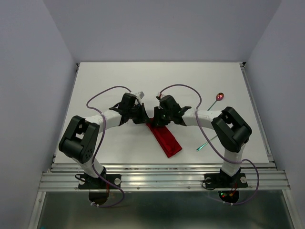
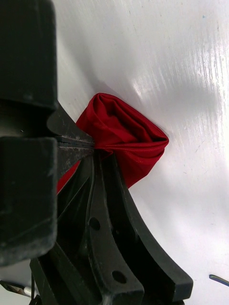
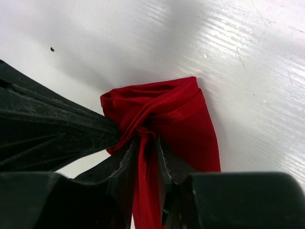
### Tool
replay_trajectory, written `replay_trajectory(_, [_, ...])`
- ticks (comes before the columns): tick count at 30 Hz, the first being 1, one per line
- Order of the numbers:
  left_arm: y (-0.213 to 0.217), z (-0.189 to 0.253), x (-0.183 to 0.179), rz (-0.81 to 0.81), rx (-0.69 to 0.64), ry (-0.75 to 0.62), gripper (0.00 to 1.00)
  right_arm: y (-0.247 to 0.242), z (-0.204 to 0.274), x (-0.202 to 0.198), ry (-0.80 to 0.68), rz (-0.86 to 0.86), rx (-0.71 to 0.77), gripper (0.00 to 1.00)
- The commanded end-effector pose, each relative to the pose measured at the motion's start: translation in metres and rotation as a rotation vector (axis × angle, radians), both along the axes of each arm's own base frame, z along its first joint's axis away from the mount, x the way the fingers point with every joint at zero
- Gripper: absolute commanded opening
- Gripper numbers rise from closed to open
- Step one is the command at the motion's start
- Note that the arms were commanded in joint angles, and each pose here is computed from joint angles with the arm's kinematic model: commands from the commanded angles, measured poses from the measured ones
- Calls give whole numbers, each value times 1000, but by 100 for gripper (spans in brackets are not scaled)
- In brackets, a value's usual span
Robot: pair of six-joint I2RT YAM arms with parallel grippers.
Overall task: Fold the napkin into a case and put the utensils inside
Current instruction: Stuff the top corner of the smaller-rectangle-folded napkin into the folded napkin.
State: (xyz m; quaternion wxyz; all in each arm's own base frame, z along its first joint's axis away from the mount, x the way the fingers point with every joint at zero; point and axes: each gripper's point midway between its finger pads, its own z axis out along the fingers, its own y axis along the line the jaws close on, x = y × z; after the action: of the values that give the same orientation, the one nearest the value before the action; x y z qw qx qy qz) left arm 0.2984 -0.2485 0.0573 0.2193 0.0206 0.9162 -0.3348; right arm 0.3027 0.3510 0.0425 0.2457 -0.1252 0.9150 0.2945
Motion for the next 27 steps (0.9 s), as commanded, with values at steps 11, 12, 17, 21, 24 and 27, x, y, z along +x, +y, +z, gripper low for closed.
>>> replay_trajectory(11, [3,4,0,-23,-10,-25,0,-4,41,9,-108,-97,74,24])
replay_trajectory(12, [4,4,0,-21,-9,-25,0,-2,44,10,-110,-108,91,22])
replay_trajectory(17, [3,5,1,-23,-12,-26,0,0,39,13,-91,-132,101,14])
replay_trajectory(21, [3,7,1,-24,-13,-29,0,1,32,18,-73,-152,108,10])
replay_trajectory(24, [4,5,0,-24,-12,-25,0,8,30,20,-61,-144,126,8])
replay_trajectory(27, [3,7,0,-27,-15,-28,0,16,26,20,-46,-119,142,6])
